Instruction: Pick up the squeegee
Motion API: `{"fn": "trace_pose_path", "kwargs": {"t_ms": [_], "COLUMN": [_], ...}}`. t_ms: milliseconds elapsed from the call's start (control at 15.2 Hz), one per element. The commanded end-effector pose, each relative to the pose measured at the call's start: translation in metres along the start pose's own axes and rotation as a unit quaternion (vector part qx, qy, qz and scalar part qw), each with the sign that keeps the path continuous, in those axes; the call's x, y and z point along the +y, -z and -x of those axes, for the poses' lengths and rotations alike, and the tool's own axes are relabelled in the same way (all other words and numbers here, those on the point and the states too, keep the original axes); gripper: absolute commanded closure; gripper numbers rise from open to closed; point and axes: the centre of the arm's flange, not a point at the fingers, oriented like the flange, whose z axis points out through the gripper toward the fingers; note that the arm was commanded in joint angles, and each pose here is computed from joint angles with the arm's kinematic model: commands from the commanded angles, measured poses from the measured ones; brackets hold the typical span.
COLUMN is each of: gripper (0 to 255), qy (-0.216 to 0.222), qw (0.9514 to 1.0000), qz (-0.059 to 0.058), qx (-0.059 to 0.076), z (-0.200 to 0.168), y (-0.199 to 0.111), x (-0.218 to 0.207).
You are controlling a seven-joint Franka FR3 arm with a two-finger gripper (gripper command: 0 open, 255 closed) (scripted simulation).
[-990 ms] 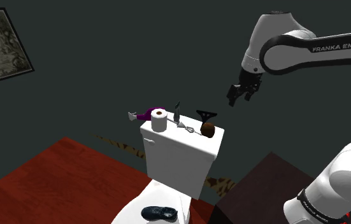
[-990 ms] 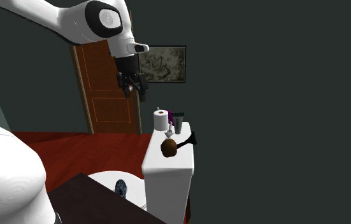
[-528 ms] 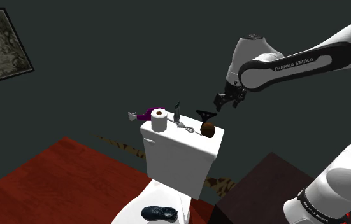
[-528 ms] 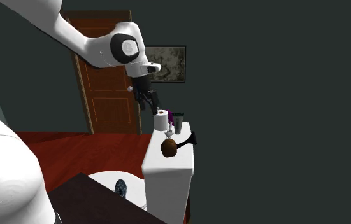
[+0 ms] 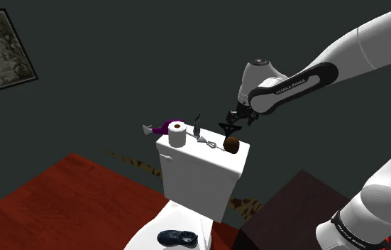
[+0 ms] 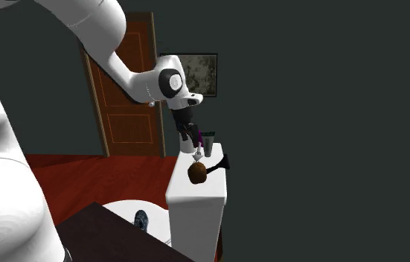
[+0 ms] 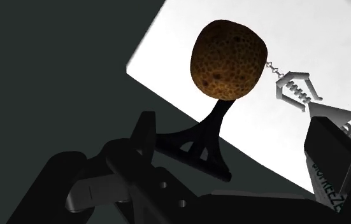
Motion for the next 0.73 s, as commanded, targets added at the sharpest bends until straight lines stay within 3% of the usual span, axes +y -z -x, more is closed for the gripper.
{"fn": "trace_pose_path", "kwargs": {"t_ms": [0, 660], "gripper": [0, 0], "qy": [-0.021, -0.118], "qw": [0.9998, 0.9925], "qz": [0.003, 0.022], "qx": [0.004, 0.024], "z": [-0.011, -0.080], "y": [-0.024, -0.133], "x": [-0.005, -0.012]}}
